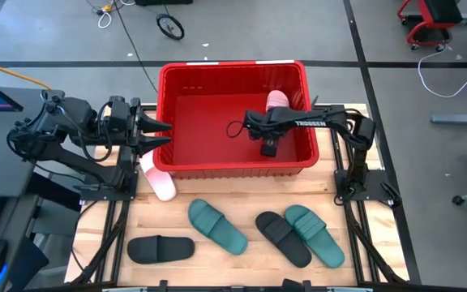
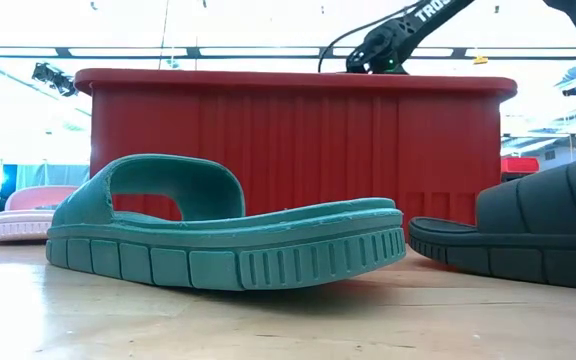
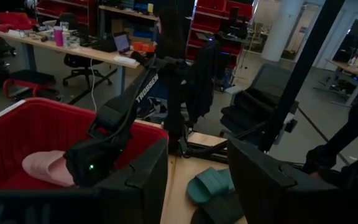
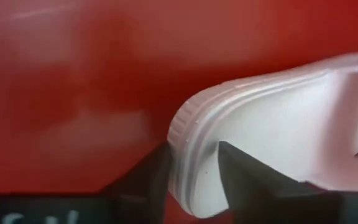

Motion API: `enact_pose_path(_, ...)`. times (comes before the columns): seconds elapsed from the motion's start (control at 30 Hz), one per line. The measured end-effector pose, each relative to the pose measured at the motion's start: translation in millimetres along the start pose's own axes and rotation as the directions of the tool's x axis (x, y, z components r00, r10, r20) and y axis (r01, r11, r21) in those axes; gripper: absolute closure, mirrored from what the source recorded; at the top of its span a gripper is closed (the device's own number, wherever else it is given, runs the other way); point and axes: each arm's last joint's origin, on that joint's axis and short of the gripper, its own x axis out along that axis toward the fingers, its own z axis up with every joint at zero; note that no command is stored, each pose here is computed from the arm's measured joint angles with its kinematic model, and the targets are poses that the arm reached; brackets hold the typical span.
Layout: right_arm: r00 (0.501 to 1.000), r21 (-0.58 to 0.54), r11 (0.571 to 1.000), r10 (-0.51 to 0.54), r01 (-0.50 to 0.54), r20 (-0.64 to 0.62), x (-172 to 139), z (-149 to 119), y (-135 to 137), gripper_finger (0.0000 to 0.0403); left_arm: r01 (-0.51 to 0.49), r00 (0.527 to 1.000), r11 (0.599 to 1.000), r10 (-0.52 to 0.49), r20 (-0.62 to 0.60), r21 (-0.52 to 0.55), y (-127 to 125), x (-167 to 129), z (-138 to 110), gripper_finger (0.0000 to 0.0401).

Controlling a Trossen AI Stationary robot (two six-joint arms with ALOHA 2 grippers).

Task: Pick and place slides into bin
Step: Put the right pink slipper into the red bin, then put the pink slipper into the red bin

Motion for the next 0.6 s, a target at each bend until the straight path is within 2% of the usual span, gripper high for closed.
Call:
enact_pose_path(0.17, 1.000, 0.109, 0.994, -0.004, 0.007, -0.028, -8.8, -8.4, -6.1, 0.0211, -0.001, 1.000, 1.000, 0.001, -0.002, 0.001, 0.1, 0.0, -0.2, 0.0229)
enact_pose_path(0.33, 1.000, 0.212, 0.977, -0.022, 0.021, 0.005, -49.7, -27.0, -8.1, 0.0196, -0.011, 0.999, 1.000, 0.010, -0.041, -0.014, 1.0, -0.1, -4.1, 0.0229)
enact_pose_path(0.47, 0.982, 0.298, 0.954, -0.025, -0.032, 0.187, -106.3, -49.7, -7.4, 0.0202, -0.078, 0.976, 0.993, 0.059, -0.209, -0.086, 6.0, -2.4, -20.7, 0.0229)
enact_pose_path(0.53, 0.953, 0.351, 0.932, -0.018, -0.094, 0.301, -136.0, -65.0, -5.8, 0.0207, -0.129, 0.936, 0.980, 0.072, -0.344, -0.148, 8.7, -3.8, -33.5, 0.0229)
enact_pose_path(0.6, 0.904, 0.404, 0.897, -0.010, -0.181, 0.427, -165.1, -82.3, -4.9, 0.0211, -0.175, 0.869, 0.960, 0.046, -0.492, -0.220, 9.8, -4.6, -46.6, 0.0229)
